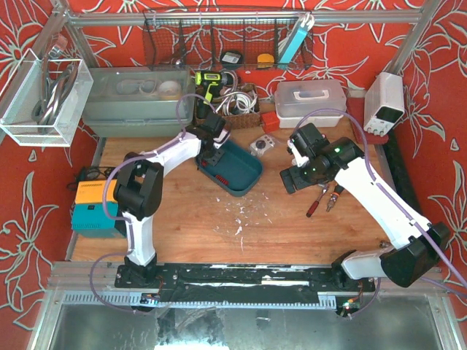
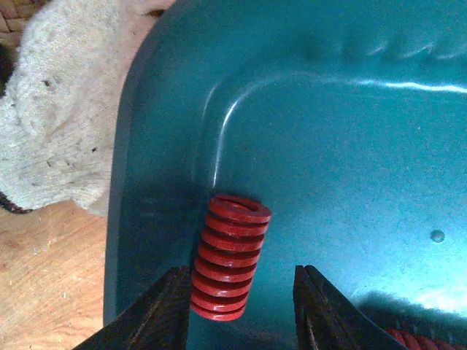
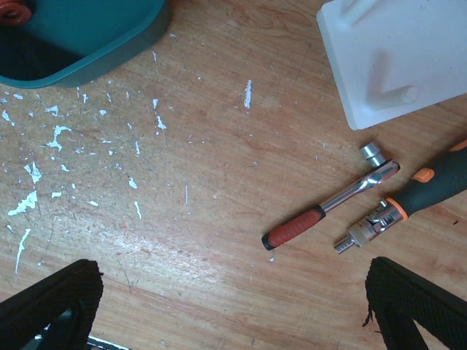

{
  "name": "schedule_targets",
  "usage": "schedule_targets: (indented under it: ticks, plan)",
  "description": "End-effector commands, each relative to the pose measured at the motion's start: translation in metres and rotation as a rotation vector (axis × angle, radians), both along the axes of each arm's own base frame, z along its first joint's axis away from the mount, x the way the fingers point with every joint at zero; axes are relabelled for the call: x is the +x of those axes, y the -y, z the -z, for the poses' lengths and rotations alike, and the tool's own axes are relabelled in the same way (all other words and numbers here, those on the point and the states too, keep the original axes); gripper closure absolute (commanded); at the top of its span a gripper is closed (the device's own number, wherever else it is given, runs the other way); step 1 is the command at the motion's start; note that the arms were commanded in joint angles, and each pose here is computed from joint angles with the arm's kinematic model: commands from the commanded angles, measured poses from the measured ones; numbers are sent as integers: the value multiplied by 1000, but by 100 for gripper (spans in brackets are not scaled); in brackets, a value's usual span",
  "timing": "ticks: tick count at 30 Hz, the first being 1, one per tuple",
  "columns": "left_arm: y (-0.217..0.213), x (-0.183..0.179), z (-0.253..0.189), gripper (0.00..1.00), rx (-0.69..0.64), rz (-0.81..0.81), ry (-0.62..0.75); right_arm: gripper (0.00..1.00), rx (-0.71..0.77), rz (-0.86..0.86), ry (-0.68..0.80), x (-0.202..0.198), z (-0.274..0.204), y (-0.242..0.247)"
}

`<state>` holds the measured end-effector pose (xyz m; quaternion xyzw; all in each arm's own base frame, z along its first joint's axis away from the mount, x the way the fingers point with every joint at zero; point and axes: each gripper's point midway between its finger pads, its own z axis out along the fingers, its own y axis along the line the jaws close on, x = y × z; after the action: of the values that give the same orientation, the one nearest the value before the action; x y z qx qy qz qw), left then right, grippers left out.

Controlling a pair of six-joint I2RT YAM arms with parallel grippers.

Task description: Install the large spring

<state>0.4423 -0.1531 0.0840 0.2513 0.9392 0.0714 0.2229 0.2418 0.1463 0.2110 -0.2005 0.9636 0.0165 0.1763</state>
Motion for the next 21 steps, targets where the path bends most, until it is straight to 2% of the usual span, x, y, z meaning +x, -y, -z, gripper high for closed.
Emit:
schedule_targets:
  ticks: [1, 14, 21]
  plan:
    - [-1, -7, 18, 56, 37, 28, -55, 1, -8, 13, -7, -3, -6, 4]
    - [-15, -6, 54, 46, 98, -30, -124, 1, -34, 31, 3, -4, -10, 11]
    - [-12, -10, 71, 51, 67, -54, -169, 1, -51, 47, 9, -3, -9, 15]
